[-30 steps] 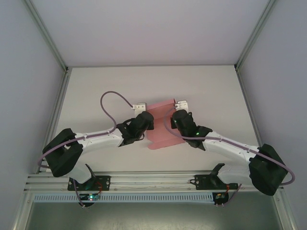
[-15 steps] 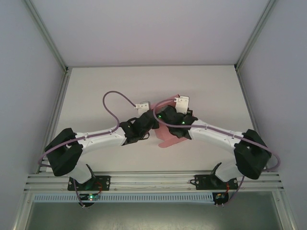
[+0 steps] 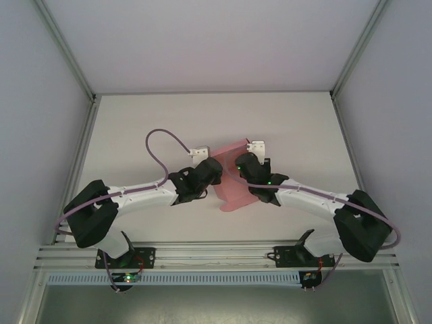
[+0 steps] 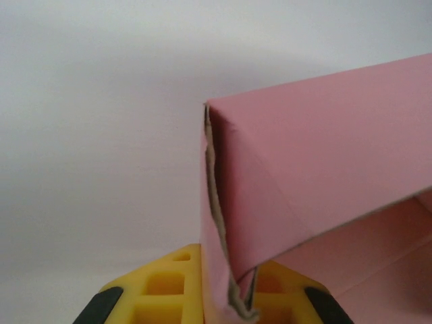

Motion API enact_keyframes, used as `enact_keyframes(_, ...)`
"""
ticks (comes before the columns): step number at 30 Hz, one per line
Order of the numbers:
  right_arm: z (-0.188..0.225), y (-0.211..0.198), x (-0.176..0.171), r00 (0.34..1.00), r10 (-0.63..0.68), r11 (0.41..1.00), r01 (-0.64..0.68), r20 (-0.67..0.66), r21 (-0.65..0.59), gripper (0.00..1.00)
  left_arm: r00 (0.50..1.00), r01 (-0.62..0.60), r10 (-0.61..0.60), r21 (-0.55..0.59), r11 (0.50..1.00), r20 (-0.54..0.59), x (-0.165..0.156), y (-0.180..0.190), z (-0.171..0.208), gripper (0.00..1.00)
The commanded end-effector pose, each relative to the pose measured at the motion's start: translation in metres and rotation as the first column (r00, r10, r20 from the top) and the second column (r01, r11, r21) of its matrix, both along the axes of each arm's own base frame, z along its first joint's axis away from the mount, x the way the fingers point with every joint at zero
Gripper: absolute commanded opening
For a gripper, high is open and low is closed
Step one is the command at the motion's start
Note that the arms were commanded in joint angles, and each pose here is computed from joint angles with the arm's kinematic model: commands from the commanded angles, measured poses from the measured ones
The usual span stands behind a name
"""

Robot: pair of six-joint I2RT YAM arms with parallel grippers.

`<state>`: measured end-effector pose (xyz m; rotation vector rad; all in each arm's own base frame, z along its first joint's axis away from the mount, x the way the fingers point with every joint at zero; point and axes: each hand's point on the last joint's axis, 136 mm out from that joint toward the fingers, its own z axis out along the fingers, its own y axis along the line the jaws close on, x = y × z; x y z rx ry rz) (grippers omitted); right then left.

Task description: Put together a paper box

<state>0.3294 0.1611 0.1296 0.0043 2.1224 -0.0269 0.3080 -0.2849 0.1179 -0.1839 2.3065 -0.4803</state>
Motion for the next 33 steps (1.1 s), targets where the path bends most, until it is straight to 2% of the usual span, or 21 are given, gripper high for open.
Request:
enact_keyframes(1,0.022,0.007,0.013,0.994,0.076,0.993,-0.082,0.081,0.080,0.06,0.998,-0.053,0.052,0.024,0.998,0.023,0.001,0.019,0.003,0.00)
enact_keyframes(6,0.027,0.009,0.005,0.987,0.131,0.982,-0.142,0.093,0.122,0.24,0.998,-0.050,0.049,0.023,0.998,0.030,0.001,0.019,0.004,0.00)
enact_keyframes(10,0.034,0.000,-0.001,0.983,0.146,0.973,-0.163,0.112,0.163,0.31,0.998,-0.054,0.053,0.036,0.998,0.025,0.000,0.021,0.003,0.00)
enact_keyframes(13,0.041,0.000,-0.007,0.968,0.217,0.956,-0.237,0.127,0.175,0.44,0.998,-0.059,0.058,0.042,0.997,0.026,-0.001,0.023,0.003,0.00)
enact_keyframes(17,0.052,0.023,-0.028,0.895,0.418,0.877,-0.442,0.156,0.189,0.68,0.998,-0.056,0.055,0.046,0.997,0.028,0.000,0.023,0.004,0.00)
enact_keyframes(21,0.068,0.033,-0.046,0.830,0.516,0.808,-0.554,0.212,0.202,0.96,0.998,-0.054,0.053,0.052,0.997,0.027,0.000,0.023,0.003,0.00)
enact_keyframes(23,0.077,0.030,-0.050,0.824,0.510,0.804,-0.559,0.247,0.203,0.98,0.998,-0.049,0.047,0.059,0.997,0.030,0.001,0.023,0.004,0.00)
enact_keyframes(25,0.084,0.021,-0.050,0.842,0.468,0.827,-0.525,0.270,0.202,0.98,0.999,-0.031,0.028,0.084,0.996,0.044,0.002,0.024,0.006,0.00)
enact_keyframes(29,0.093,-0.005,-0.050,0.895,0.357,0.882,-0.417,0.267,0.219,0.98,0.994,0.059,-0.080,0.238,0.969,0.078,0.007,0.028,0.020,0.00)
enact_keyframes(31,0.096,-0.019,-0.053,0.919,0.302,0.904,-0.361,0.254,0.231,0.98,0.973,0.173,-0.218,0.375,0.910,0.080,0.010,0.028,0.029,0.00)
enact_keyframes(33,0.096,-0.035,-0.056,0.944,0.230,0.923,-0.288,0.237,0.253,0.98,0.917,0.325,-0.397,0.495,0.806,0.044,0.009,0.021,0.035,0.00)
